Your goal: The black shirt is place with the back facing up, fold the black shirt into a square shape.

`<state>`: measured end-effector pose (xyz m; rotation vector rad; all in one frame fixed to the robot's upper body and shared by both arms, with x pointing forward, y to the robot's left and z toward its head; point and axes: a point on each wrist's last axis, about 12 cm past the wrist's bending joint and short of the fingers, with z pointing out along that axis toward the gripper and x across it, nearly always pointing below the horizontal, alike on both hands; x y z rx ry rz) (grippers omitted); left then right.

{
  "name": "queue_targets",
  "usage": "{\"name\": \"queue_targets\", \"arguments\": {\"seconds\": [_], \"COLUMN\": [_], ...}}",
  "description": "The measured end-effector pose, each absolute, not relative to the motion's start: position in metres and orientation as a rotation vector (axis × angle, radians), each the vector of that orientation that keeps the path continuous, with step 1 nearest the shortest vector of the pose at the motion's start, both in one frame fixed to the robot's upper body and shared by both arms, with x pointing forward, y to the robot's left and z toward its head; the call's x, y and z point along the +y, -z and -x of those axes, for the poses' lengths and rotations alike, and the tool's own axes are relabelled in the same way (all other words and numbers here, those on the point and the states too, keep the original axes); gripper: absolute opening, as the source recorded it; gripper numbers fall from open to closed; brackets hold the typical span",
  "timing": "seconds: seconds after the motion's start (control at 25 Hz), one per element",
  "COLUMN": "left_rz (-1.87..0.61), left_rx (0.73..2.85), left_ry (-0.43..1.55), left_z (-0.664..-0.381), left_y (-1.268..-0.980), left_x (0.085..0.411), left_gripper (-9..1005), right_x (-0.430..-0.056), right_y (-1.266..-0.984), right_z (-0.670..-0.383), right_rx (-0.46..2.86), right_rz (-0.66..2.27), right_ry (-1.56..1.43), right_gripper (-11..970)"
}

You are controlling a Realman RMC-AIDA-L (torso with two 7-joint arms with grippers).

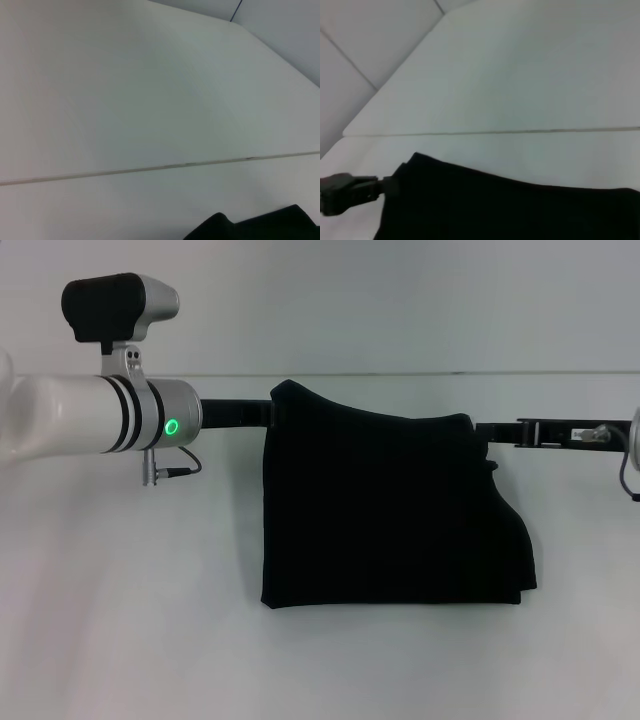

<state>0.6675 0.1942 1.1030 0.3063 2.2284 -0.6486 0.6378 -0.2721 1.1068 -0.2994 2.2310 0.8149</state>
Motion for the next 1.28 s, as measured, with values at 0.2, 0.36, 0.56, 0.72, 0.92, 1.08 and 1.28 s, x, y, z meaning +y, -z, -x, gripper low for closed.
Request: {"name": "queue_targets", "arguments": {"seconds": [0.2, 0.36, 0.56, 0.72, 0.92, 1.08, 1.28], "left_rz": [-0.315, -0.317, -0.32, -0.32, -0.315, -0.318, -0.315], "left_rx": [2.228, 2.228, 2.227, 2.228, 2.23, 2.233, 2.234], "left_ry": [0.649, 0.65, 0.653, 0.654, 0.646, 0.644, 0.644], "left_z": [-0.667, -0.667, -0.667, -0.667, -0.666, -0.665, -0.665], "left_y": [-1.102, -1.102, -1.103, -1.102, -1.1, -1.099, -1.098], "left_x": [0.192, 0.191, 0.189, 0.189, 0.189, 0.188, 0.188], "left_gripper": [37, 44, 52, 59, 68, 75, 84], "right_x": [-0.259, -0.249, -0.246, -0.247, -0.248, -0.248, -0.246], "right_y": [-1.104, -1.097, -1.087, -1.082, -1.075, -1.074, -1.084], "right_z": [-0.637, -0.637, -0.639, -0.639, -0.64, -0.641, -0.64], "right_rx": [2.214, 2.233, 2.269, 2.283, 2.301, 2.286, 2.215], "right_rz": [0.383, 0.419, 0.424, 0.412, 0.404, 0.402, 0.425], "right_ry": [-0.817, -0.796, -0.725, -0.683, -0.61, -0.578, -0.674], "right_gripper": [219, 110, 49, 19, 12, 13, 13]}}
